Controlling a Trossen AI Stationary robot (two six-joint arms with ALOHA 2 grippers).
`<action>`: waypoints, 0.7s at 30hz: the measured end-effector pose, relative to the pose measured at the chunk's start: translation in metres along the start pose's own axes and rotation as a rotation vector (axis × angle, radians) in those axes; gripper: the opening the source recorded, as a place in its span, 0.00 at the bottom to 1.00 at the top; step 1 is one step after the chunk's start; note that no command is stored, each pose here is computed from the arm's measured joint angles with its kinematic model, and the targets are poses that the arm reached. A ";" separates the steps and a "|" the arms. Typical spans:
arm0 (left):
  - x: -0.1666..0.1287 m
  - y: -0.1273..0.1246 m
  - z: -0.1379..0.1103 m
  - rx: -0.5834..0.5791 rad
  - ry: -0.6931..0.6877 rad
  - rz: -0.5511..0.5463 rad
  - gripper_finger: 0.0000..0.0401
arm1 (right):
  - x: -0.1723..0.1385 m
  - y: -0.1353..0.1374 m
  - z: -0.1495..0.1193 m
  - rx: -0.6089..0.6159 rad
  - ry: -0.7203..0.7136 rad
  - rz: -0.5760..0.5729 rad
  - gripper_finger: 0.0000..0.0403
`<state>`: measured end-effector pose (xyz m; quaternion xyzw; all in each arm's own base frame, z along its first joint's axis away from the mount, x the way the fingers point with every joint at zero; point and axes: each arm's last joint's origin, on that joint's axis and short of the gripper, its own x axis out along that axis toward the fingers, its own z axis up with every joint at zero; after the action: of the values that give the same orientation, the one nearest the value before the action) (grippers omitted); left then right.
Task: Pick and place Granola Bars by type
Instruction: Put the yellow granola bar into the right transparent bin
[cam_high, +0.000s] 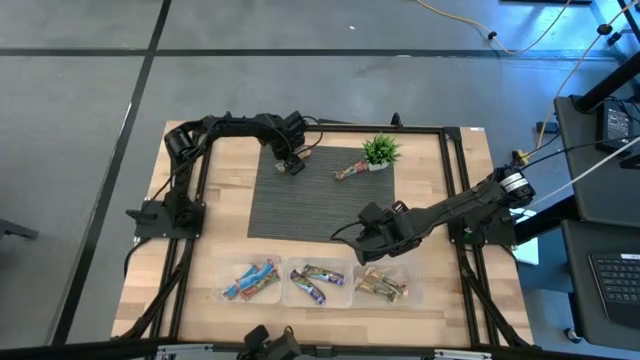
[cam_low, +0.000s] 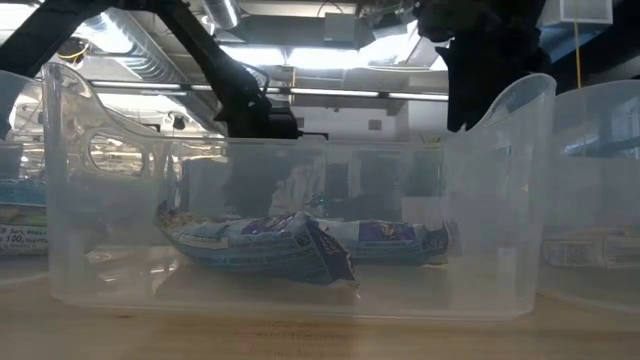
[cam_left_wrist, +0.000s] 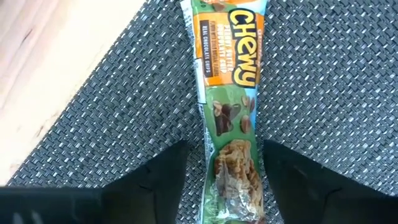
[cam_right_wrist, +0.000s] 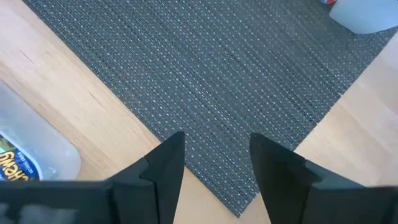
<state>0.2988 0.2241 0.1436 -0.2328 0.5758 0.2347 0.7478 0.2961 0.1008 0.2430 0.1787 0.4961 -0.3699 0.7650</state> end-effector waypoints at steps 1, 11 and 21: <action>0.000 0.000 0.000 -0.003 0.001 0.000 0.49 | 0.000 0.000 0.000 -0.001 0.007 0.003 0.46; 0.000 0.001 0.000 -0.002 0.000 0.026 0.23 | 0.000 -0.001 -0.001 -0.009 0.018 -0.003 0.46; -0.034 -0.004 0.009 0.033 -0.078 -0.025 0.14 | 0.000 -0.001 -0.001 -0.010 0.018 -0.005 0.46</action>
<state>0.2999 0.2240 0.1785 -0.2184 0.5472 0.2247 0.7761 0.2950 0.1008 0.2426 0.1771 0.5053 -0.3676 0.7604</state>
